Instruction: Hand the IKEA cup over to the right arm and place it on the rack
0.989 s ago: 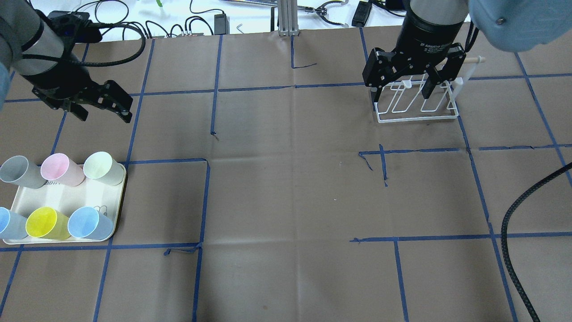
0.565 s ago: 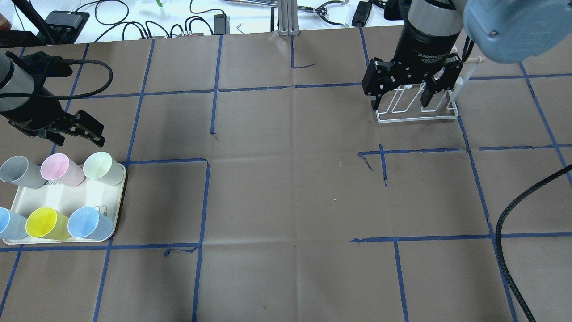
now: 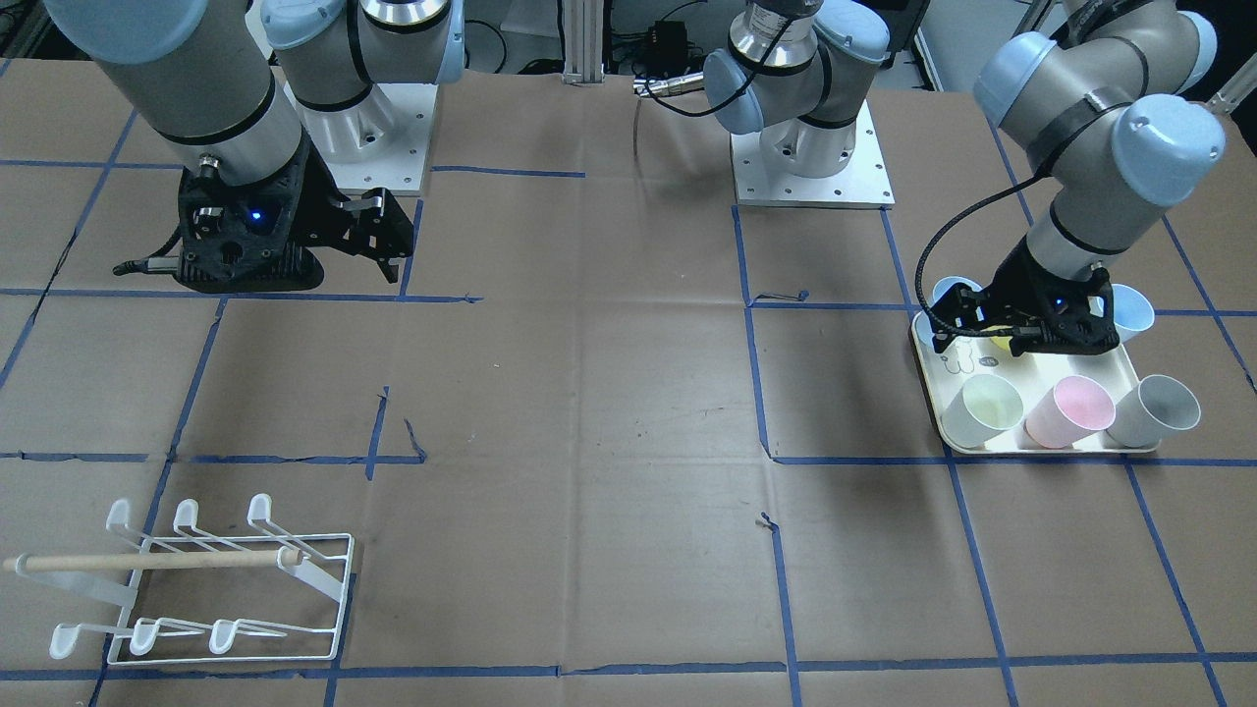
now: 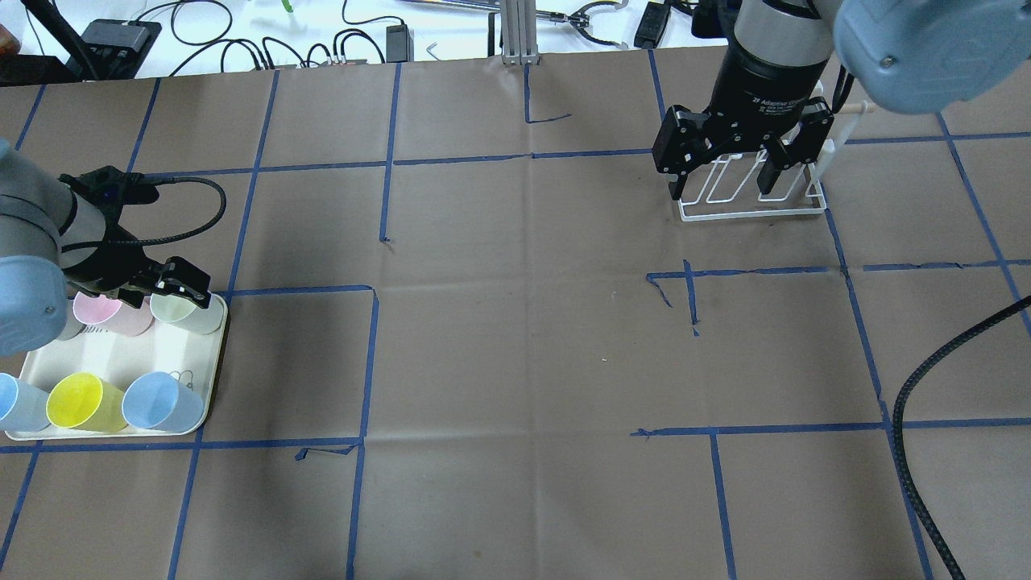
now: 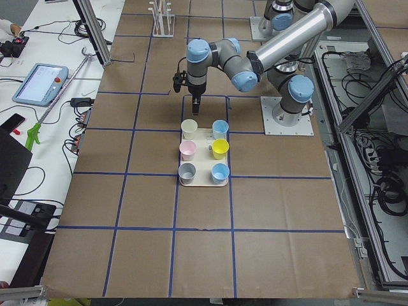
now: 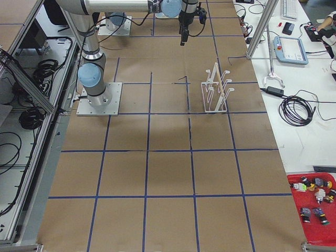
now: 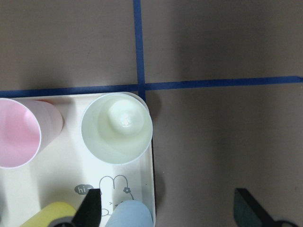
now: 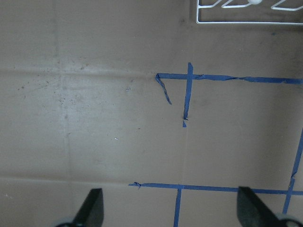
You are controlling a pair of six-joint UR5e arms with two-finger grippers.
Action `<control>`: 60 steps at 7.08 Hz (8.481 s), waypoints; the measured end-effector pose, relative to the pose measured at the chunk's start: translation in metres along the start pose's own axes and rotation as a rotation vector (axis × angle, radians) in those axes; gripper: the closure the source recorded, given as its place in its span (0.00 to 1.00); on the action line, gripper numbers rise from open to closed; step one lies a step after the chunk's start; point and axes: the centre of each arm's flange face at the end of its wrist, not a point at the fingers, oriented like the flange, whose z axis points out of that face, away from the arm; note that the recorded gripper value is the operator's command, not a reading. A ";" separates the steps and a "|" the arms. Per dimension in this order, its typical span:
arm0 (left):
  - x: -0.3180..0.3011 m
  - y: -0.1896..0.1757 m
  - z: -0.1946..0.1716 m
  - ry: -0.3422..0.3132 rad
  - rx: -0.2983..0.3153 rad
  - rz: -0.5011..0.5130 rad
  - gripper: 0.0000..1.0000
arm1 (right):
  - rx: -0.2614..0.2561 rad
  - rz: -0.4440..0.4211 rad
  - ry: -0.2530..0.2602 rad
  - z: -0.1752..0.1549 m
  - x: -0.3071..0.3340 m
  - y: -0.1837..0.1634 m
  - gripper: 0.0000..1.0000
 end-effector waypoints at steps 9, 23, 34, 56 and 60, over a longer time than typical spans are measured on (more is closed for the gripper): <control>-0.021 -0.013 0.060 -0.019 0.044 -0.035 0.03 | 0.005 -0.002 0.002 -0.001 0.000 -0.001 0.00; -0.013 -0.047 -0.117 0.082 0.036 -0.029 1.00 | 0.013 0.002 -0.006 -0.004 -0.001 -0.002 0.00; 0.194 -0.053 -0.107 0.697 0.856 0.576 1.00 | 0.468 0.557 -0.647 0.054 -0.044 0.064 0.00; 0.281 0.001 -0.026 0.923 1.164 0.663 0.96 | 0.375 1.070 -1.165 0.125 -0.098 0.032 0.04; 0.281 0.001 -0.028 0.923 1.166 0.664 0.96 | 0.374 1.076 -1.171 0.125 -0.105 0.015 0.33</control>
